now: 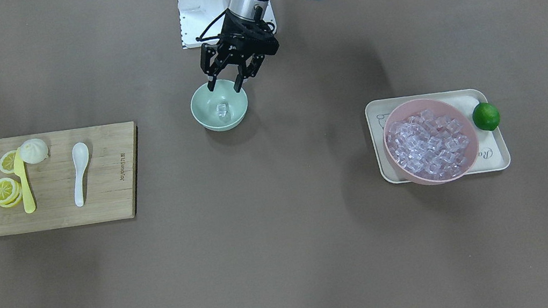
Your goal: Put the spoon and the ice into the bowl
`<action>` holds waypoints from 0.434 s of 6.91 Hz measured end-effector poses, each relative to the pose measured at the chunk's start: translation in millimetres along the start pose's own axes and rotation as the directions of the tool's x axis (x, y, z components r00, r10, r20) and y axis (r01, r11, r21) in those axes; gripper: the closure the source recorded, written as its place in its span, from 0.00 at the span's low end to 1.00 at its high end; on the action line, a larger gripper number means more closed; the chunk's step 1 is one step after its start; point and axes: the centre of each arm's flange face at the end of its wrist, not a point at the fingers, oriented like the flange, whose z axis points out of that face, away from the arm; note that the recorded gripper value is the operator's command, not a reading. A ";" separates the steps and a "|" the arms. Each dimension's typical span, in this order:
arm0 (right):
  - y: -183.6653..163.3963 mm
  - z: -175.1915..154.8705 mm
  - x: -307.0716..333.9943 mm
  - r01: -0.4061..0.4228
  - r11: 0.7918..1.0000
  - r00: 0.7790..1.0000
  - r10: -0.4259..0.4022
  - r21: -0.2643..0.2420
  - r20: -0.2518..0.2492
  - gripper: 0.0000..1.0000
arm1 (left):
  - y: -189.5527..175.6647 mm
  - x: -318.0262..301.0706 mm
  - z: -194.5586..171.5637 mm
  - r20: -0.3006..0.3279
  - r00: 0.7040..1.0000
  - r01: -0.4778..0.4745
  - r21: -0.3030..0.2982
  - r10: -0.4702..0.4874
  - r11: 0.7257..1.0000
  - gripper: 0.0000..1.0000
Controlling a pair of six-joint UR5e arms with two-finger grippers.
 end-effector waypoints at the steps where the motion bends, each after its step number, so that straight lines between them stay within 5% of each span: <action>1: 5.5 5.1 -10.1 -0.023 1.000 1.000 0.023 -0.003 0.001 0.04 | -22.5 7.8 -30.6 0.032 0.999 -0.025 0.000 0.025 1.000 0.02; 3: 22.0 21.3 -36.5 -0.052 0.999 0.999 0.052 0.008 -0.010 0.06 | -126.6 -1.7 -87.1 0.157 0.980 -0.115 -0.048 0.121 0.992 0.02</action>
